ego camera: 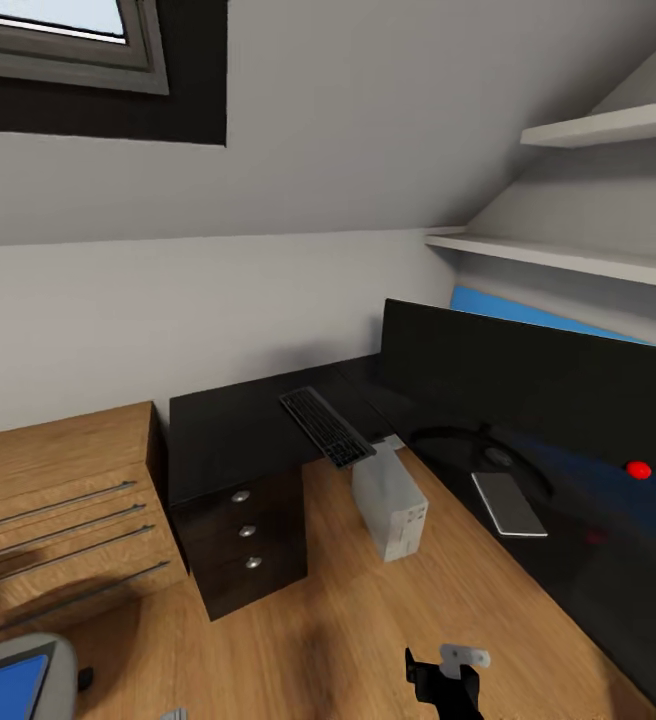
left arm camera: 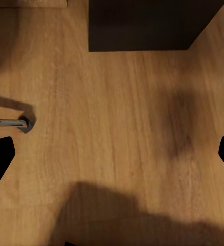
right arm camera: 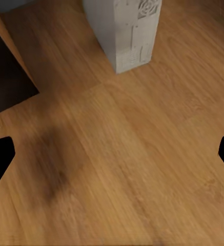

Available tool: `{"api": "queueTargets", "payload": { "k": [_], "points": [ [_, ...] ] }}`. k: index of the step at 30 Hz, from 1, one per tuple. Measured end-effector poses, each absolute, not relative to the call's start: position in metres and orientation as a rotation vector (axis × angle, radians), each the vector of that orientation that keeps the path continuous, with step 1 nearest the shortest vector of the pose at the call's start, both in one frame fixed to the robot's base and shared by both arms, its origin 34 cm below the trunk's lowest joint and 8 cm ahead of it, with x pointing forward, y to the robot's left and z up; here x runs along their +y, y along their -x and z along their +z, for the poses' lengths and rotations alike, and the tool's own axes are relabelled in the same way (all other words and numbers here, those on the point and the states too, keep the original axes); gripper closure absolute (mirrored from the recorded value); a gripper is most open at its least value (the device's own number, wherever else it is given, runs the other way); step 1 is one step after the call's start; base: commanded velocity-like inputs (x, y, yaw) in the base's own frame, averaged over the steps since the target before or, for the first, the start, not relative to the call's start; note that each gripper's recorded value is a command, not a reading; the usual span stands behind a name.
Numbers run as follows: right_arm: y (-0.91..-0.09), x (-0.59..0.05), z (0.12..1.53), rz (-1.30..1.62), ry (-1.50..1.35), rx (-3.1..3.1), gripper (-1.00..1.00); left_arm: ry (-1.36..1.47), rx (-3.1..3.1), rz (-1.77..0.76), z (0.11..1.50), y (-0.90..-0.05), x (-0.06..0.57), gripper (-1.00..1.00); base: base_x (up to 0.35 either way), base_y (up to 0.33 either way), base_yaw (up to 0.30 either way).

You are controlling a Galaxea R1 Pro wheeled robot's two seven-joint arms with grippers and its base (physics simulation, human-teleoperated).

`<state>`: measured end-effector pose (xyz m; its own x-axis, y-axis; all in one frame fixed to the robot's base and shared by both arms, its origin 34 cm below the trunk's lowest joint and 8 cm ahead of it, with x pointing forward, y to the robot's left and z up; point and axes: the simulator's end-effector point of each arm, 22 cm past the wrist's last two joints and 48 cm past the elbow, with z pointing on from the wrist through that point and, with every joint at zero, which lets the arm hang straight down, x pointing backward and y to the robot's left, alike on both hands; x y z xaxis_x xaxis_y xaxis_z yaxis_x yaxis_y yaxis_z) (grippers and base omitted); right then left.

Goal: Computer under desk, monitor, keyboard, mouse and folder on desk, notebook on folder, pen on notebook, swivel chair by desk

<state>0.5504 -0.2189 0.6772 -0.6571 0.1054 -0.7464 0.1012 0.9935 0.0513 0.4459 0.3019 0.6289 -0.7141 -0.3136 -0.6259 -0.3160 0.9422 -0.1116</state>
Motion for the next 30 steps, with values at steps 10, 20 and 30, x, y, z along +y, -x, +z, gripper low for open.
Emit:
{"api": "queueTargets", "payload": {
  "k": [10, 20, 30],
  "points": [
    [-0.559, -0.221, 0.690, 0.004, -0.148, 2.234, -1.00, 0.442, 2.399, 0.002, 0.633, -0.450, 0.302, -1.00, -0.009, 0.012, -0.108],
    [-0.564, -0.222, 0.697, 0.004, -0.149, 2.215, -1.00, 0.440, 2.385, -0.003, 0.638, -0.455, 0.301, -1.00, -0.001, 0.001, -0.098],
    [-0.567, -0.221, 0.704, 0.005, -0.149, 2.200, -1.00, 0.437, 2.372, -0.007, 0.643, -0.459, 0.301, -1.00, 0.000, 0.000, -0.065]
  ]
}}
